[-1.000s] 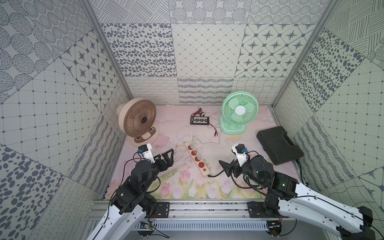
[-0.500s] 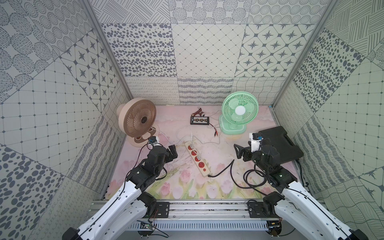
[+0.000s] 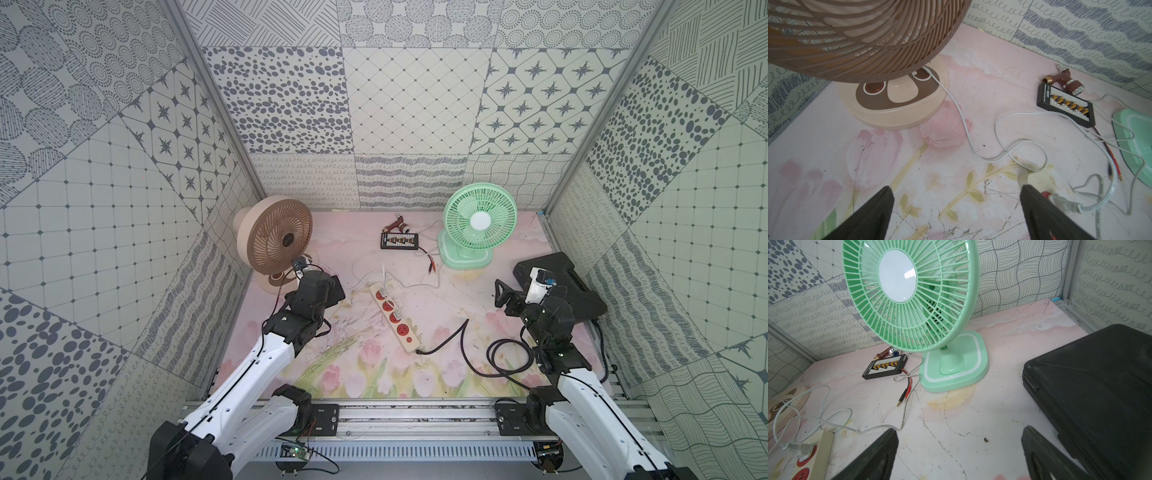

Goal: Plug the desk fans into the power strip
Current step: Reset both arms

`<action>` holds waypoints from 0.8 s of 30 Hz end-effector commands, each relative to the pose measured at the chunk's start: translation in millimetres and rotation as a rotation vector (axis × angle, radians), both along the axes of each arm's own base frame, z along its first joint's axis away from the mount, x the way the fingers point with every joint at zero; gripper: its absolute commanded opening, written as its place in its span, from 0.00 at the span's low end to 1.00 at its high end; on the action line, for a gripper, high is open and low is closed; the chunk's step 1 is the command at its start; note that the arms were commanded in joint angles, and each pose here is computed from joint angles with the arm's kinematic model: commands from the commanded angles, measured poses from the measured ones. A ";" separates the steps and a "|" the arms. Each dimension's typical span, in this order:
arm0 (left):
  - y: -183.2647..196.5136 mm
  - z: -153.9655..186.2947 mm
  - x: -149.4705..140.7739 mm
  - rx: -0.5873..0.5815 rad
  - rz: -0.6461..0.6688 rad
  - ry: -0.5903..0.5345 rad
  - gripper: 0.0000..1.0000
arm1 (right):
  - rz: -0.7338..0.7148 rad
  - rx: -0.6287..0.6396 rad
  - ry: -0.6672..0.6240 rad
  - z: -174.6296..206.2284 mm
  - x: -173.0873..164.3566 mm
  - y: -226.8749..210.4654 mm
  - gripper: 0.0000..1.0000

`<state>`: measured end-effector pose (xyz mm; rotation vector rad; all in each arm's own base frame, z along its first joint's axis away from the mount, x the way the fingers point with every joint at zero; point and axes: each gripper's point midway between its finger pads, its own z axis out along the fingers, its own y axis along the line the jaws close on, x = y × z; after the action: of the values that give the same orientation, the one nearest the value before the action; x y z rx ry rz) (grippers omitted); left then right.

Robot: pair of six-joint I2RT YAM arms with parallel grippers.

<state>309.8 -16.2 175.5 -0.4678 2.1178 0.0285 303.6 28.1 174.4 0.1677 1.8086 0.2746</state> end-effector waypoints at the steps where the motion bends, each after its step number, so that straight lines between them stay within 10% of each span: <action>1: 4.7 3.4 13.8 0.080 -0.068 -0.048 0.99 | -0.060 0.004 -0.101 16.7 6.0 -12.6 0.97; 24: -4.4 -57.3 59.0 0.181 -0.253 -0.088 0.99 | -0.228 -0.136 -0.032 -30.6 25.1 -56.2 0.97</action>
<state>335.6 -7.2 89.7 -0.2031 2.2076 0.1143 323.0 -22.3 125.4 0.2766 1.8370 0.0261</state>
